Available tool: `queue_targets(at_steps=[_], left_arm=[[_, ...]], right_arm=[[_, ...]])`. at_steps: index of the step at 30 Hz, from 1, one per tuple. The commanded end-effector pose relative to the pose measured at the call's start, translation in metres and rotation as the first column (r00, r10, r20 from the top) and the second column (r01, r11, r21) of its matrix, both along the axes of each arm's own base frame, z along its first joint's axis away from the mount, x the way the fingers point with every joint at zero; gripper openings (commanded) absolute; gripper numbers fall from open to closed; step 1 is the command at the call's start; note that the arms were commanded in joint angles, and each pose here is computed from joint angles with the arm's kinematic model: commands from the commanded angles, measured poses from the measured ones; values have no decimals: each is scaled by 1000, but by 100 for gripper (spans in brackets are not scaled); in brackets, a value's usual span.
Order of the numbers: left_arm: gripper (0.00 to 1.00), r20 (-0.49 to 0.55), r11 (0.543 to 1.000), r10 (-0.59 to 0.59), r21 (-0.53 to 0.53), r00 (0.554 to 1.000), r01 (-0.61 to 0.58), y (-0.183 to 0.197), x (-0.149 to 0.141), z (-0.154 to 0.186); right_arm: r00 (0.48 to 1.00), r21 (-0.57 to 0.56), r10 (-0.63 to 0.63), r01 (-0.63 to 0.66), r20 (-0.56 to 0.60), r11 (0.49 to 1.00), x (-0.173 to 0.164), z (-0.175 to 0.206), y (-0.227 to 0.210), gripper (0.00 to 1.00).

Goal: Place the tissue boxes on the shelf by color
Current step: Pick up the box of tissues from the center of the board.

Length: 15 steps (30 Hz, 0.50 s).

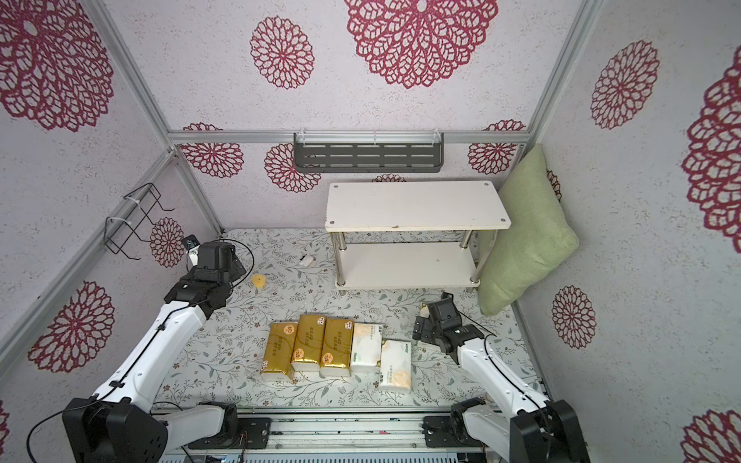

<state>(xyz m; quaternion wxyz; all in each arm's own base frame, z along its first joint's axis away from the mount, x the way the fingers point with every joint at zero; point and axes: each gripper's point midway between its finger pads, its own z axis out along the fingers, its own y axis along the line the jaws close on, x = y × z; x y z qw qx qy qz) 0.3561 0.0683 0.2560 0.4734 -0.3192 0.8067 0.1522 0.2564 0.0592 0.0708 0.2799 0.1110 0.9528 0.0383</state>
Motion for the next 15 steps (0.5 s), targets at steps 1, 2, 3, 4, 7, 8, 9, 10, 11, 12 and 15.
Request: queue_targets(at_steps=[1, 2, 3, 4, 7, 8, 9, 10, 11, 12, 15], left_arm=[[97, 19, 1000, 1, -8, 1000, -1, -1, 3, 6], [97, 19, 1000, 2, -8, 1000, -1, -1, 3, 6], [97, 19, 1000, 0, -9, 1000, 1, -1, 3, 6], [97, 19, 1000, -1, -10, 1000, 1, -1, 3, 6], [97, 19, 1000, -1, -9, 1000, 1, -1, 3, 6], [97, 19, 1000, 0, -10, 1000, 1, -1, 4, 6], [97, 20, 1000, -2, -11, 1000, 2, -2, 4, 7], [97, 22, 1000, -2, -11, 1000, 2, -2, 4, 7], [97, 22, 1000, -2, -11, 1000, 2, -2, 5, 7], [97, 20, 1000, -3, -11, 1000, 3, -2, 4, 7], [97, 17, 1000, -2, -8, 1000, 2, -1, 4, 6]], right_arm=[[998, 0, -43, 43, 47, 999, 3, 5, -3, 99], [998, -3, -50, 50, 47, 999, 2, 4, -4, 99], [997, -7, -53, 54, 51, 999, 1, 4, -5, 99], [997, -11, -58, 58, 54, 998, 0, 3, -5, 99], [995, 7, -66, 66, 79, 998, 1, 3, -3, 99], [994, 14, -65, 64, 85, 998, 1, 3, -1, 99], [993, 18, -68, 66, 94, 998, 2, 3, 0, 99], [993, 19, -66, 64, 99, 998, 2, 3, 2, 99], [993, 15, -64, 63, 103, 998, 2, 2, 2, 99], [993, 11, -63, 62, 103, 998, 2, 1, 3, 99], [993, -10, -69, 70, 96, 998, 0, -3, 1, 99]])
